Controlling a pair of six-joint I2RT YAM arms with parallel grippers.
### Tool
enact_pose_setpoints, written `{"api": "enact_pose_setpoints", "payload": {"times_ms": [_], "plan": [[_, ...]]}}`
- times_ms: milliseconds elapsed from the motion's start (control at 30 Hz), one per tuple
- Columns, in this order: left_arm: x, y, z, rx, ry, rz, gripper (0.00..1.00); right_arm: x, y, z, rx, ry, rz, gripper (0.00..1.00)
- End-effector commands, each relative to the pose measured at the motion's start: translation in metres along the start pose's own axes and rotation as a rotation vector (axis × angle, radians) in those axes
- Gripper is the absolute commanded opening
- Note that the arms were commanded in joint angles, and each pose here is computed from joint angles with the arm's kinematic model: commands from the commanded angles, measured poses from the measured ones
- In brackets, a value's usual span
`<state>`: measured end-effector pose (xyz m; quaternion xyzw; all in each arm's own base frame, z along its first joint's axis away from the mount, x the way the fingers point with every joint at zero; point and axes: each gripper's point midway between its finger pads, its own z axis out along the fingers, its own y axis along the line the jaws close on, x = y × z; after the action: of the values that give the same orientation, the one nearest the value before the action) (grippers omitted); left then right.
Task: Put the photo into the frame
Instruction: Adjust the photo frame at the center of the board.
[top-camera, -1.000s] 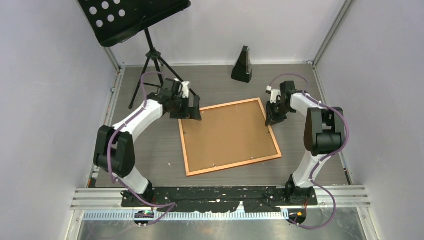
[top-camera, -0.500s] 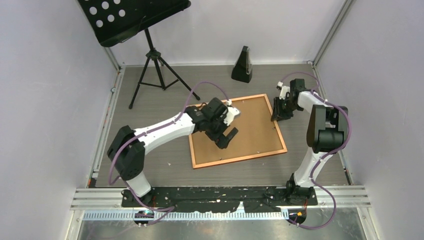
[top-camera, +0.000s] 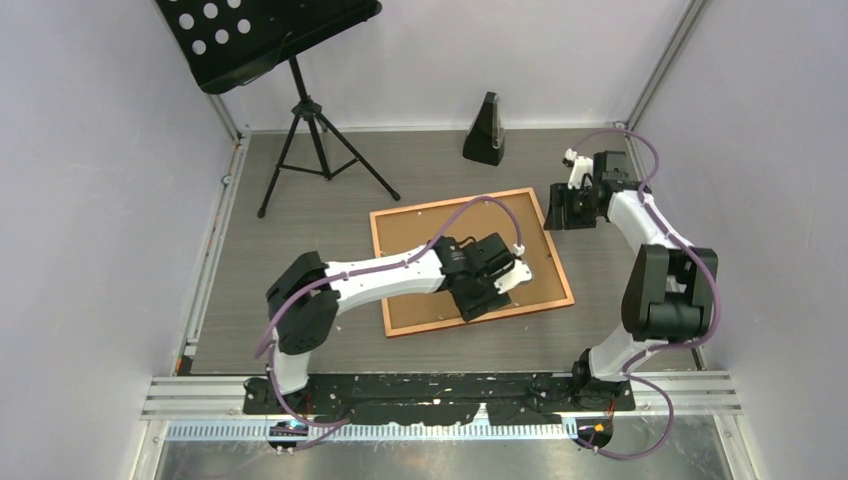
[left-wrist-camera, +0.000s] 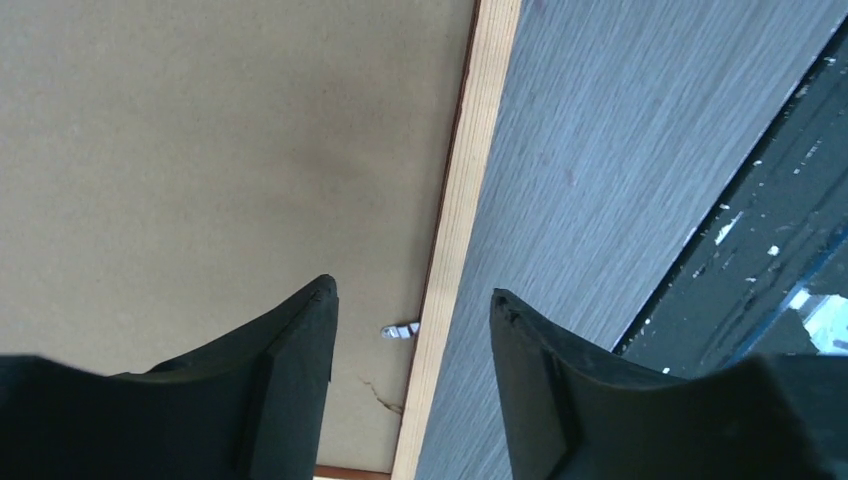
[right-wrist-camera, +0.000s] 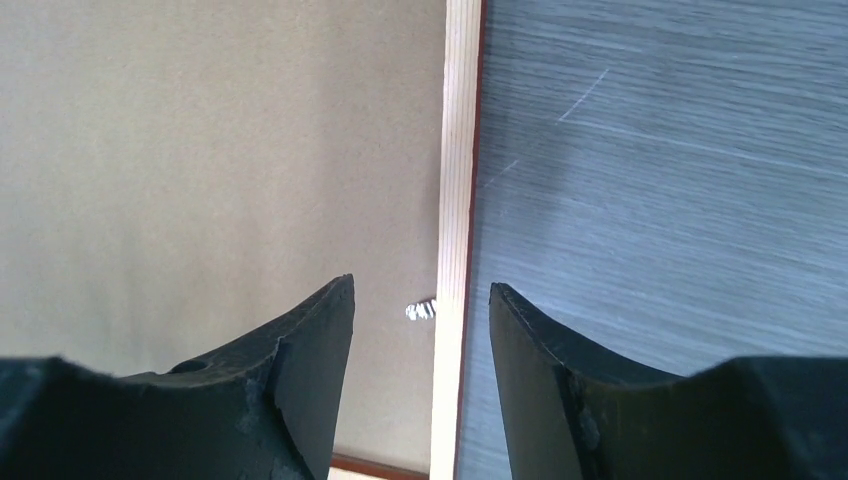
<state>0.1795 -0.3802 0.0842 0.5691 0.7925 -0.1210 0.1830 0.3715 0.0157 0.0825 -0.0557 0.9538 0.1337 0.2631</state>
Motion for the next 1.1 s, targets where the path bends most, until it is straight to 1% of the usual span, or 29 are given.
{"api": "enact_pose_setpoints", "payload": {"times_ms": [0, 100, 467, 533, 767, 900, 1067], "plan": [[-0.001, -0.004, 0.010, -0.007, 0.063, 0.061, 0.54, -0.007, 0.001, -0.026, 0.016, -0.083, -0.051, 0.59], [0.001, -0.011, 0.020, 0.004, 0.099, 0.081, 0.51, -0.001, 0.000, -0.033, 0.018, -0.093, -0.048, 0.59], [0.011, -0.033, 0.043, 0.031, 0.168, 0.145, 0.49, 0.010, -0.012, -0.034, -0.030, -0.088, 0.027, 0.58], [0.012, -0.030, 0.045, 0.002, 0.178, 0.152, 0.49, 0.009, -0.012, -0.034, -0.033, -0.089, 0.029, 0.58], [0.015, -0.028, 0.049, -0.004, 0.193, 0.158, 0.47, 0.010, -0.011, -0.034, -0.044, -0.089, 0.031, 0.57], [0.017, -0.029, 0.051, -0.003, 0.197, 0.161, 0.44, 0.012, -0.010, -0.032, -0.050, -0.082, 0.033, 0.57], [0.020, -0.029, 0.053, -0.002, 0.205, 0.156, 0.43, 0.012, -0.011, -0.033, -0.048, -0.084, 0.033, 0.57]]}}
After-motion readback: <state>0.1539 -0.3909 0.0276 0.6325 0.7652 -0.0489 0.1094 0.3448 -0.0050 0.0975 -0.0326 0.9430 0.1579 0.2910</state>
